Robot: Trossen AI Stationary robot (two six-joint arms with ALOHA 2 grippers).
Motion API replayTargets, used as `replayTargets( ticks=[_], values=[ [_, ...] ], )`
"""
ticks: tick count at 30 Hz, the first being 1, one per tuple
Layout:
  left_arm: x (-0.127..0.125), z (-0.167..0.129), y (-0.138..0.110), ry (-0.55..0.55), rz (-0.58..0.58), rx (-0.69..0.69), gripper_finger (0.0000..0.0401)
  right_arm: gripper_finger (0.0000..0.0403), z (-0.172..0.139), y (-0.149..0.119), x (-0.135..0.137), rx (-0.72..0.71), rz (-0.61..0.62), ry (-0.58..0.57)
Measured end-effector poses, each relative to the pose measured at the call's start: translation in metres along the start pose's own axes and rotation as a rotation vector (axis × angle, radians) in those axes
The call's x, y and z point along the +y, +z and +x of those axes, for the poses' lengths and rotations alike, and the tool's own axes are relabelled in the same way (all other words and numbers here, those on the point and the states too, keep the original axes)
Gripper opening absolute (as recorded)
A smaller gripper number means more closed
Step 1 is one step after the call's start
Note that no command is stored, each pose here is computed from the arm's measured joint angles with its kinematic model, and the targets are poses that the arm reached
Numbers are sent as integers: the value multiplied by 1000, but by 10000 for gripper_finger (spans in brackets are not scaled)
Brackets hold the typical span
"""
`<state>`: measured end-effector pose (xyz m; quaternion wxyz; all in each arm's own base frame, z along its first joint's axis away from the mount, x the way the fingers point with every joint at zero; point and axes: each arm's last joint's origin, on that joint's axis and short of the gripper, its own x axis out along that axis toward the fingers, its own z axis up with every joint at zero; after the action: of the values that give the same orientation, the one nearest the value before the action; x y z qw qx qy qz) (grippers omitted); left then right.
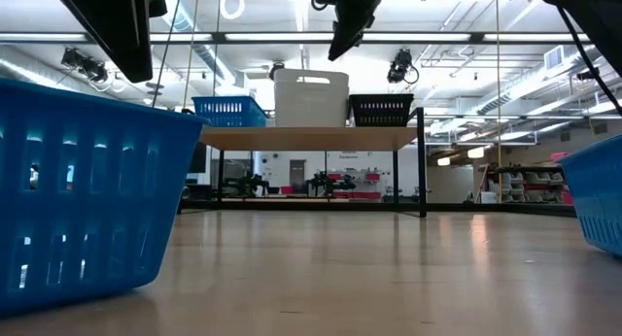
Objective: Stack baskets on shelf by color
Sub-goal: Stack the center white bin into the white bin on the shelf, then stack the bottom left blue bin into the blue bin on the shelf
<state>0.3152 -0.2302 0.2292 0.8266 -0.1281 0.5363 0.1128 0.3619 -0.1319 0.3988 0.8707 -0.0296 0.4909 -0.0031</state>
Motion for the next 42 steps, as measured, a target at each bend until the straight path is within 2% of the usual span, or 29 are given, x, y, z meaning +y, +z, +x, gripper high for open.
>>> replayTargets(
  ticks=[3, 10, 14, 19, 24, 29, 32, 39, 42],
  values=[
    [-1, -1, -2, -2, 38, 1, 172, 119, -1, -1, 7, 28, -7, 17],
    [-13, -6, -21, -113, 287, 122, 172, 119, -10, -14, 27, 171, 67, 77],
    [-21, -12, -36, -140, 404, 153, 172, 119, -16, -10, 42, 146, 88, 92],
    [-26, -17, -51, -139, 454, 182, 172, 119, -19, -6, 62, 137, 54, 117],
    [-35, -20, -58, -203, 463, 161, 172, 118, -16, -1, 82, 135, 52, 137],
    [-43, -22, -59, -259, 456, 113, 172, 118, 9, 5, 107, 126, 43, 164],
    [-44, -22, -58, -261, 427, 105, 172, 118, 34, 6, 124, 109, 27, 183],
    [-48, -26, -68, -265, 404, 116, 172, 118, 87, -21, 165, 278, 0, 227],
    [-50, -28, -74, -261, 421, 121, 172, 118, 105, -31, 186, 281, -14, 240]
  ],
)
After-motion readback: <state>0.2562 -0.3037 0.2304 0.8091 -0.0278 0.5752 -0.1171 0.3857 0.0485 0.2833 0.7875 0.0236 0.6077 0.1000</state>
